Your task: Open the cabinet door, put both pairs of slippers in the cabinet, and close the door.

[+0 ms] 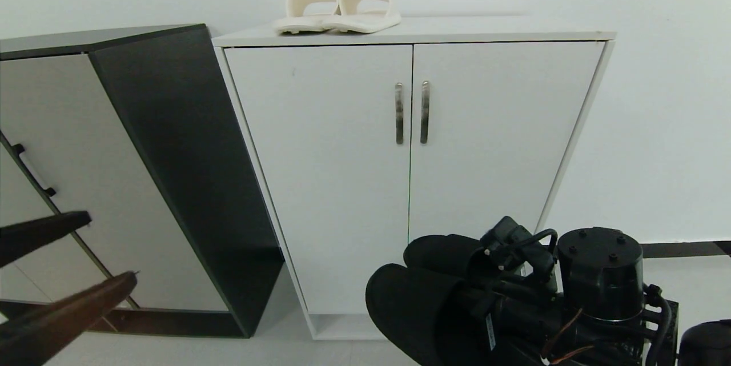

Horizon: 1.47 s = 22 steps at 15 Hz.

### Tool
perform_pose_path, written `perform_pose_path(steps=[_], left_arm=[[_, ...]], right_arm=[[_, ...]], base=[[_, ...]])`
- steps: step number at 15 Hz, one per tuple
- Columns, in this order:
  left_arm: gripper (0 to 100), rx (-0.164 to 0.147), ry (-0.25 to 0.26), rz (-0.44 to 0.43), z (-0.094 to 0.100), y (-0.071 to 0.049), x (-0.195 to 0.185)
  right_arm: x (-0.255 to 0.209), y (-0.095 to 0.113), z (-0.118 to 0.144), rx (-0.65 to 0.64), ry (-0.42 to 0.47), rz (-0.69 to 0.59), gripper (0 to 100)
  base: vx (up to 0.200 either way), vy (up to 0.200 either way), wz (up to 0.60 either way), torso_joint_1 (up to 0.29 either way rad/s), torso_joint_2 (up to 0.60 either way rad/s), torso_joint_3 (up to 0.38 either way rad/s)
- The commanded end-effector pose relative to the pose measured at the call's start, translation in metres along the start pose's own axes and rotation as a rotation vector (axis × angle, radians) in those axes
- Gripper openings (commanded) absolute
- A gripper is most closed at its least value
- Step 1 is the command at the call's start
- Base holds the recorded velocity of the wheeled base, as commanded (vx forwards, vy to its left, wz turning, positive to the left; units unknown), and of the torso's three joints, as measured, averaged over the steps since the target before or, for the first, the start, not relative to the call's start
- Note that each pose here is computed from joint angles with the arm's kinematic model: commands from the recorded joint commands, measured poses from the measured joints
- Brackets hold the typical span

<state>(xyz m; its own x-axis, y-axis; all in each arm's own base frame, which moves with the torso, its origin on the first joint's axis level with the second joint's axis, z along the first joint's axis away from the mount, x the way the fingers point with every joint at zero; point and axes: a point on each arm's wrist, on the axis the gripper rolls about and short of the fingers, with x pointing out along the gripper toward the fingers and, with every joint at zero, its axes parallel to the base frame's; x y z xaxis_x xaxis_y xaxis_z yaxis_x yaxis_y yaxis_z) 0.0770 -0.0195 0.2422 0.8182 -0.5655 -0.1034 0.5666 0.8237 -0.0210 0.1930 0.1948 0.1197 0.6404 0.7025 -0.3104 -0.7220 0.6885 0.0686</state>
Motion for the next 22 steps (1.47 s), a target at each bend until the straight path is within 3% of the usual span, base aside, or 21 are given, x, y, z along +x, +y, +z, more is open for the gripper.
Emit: perform_pose_path(steps=[1, 3, 5, 8, 9, 11, 13, 15, 16, 18, 19, 22], left_arm=[[100, -0.007, 0.046, -0.115, 0.027, 0.01, 0.046], [100, -0.026, 0.038, -0.183, 0.046, 0.008, 0.068], [100, -0.025, 0.043, -0.24, 0.06, 0.004, 0.094], [100, -0.011, 0.071, -0.297, 0.065, -0.037, 0.142], [100, -0.012, 0.063, -0.306, 0.064, -0.044, 0.15], [100, -0.021, -0.003, -0.351, 0.067, -0.063, 0.179], [100, -0.05, 0.003, -0.392, 0.072, -0.079, 0.21], [100, -0.064, 0.021, -0.416, 0.069, -0.083, 0.234], [100, -0.083, 0.031, -0.447, 0.068, -0.078, 0.242], [100, -0.169, 0.045, -0.558, 0.074, -0.065, 0.253], [100, -0.207, 0.039, -0.568, 0.079, -0.059, 0.26], [100, -0.223, 0.033, -0.526, 0.077, -0.057, 0.288]], right_arm=[[0.001, -0.002, -0.001, 0.002, 0.006, -0.006, 0], [0.001, -0.002, -0.002, -0.001, 0.007, -0.009, 0], [0.002, -0.002, -0.001, -0.001, 0.006, -0.009, 0], [0.002, -0.002, -0.002, -0.001, 0.009, -0.009, 0], [0.002, -0.002, -0.002, -0.001, 0.009, -0.009, 0], [0.003, 0.001, -0.005, -0.004, 0.023, 0.005, 0], [0.007, 0.003, -0.006, -0.006, 0.018, 0.01, 0], [0.007, 0.002, -0.008, -0.006, 0.024, 0.009, 0], [0.008, 0.002, -0.008, -0.006, 0.025, 0.009, 0], [0.007, 0.002, -0.008, -0.006, 0.025, 0.009, 0], [0.007, 0.002, -0.008, -0.004, 0.024, 0.011, 0], [0.007, 0.002, -0.008, -0.004, 0.024, 0.011, 0]], base=[[0.0, 0.0, 0.0, 0.0, 0.0, 0.0], [0.0, 0.0, 0.0, 0.0, 0.0, 0.0], [0.0, 0.0, 0.0, 0.0, 0.0, 0.0], [0.0, 0.0, 0.0, 0.0, 0.0, 0.0], [0.0, 0.0, 0.0, 0.0, 0.0, 0.0], [0.0, 0.0, 0.0, 0.0, 0.0, 0.0], [0.0, 0.0, 0.0, 0.0, 0.0, 0.0], [0.0, 0.0, 0.0, 0.0, 0.0, 0.0], [0.0, 0.0, 0.0, 0.0, 0.0, 0.0], [0.0, 0.0, 0.0, 0.0, 0.0, 0.0], [0.0, 0.0, 0.0, 0.0, 0.0, 0.0], [0.0, 0.0, 0.0, 0.0, 0.0, 0.0]])
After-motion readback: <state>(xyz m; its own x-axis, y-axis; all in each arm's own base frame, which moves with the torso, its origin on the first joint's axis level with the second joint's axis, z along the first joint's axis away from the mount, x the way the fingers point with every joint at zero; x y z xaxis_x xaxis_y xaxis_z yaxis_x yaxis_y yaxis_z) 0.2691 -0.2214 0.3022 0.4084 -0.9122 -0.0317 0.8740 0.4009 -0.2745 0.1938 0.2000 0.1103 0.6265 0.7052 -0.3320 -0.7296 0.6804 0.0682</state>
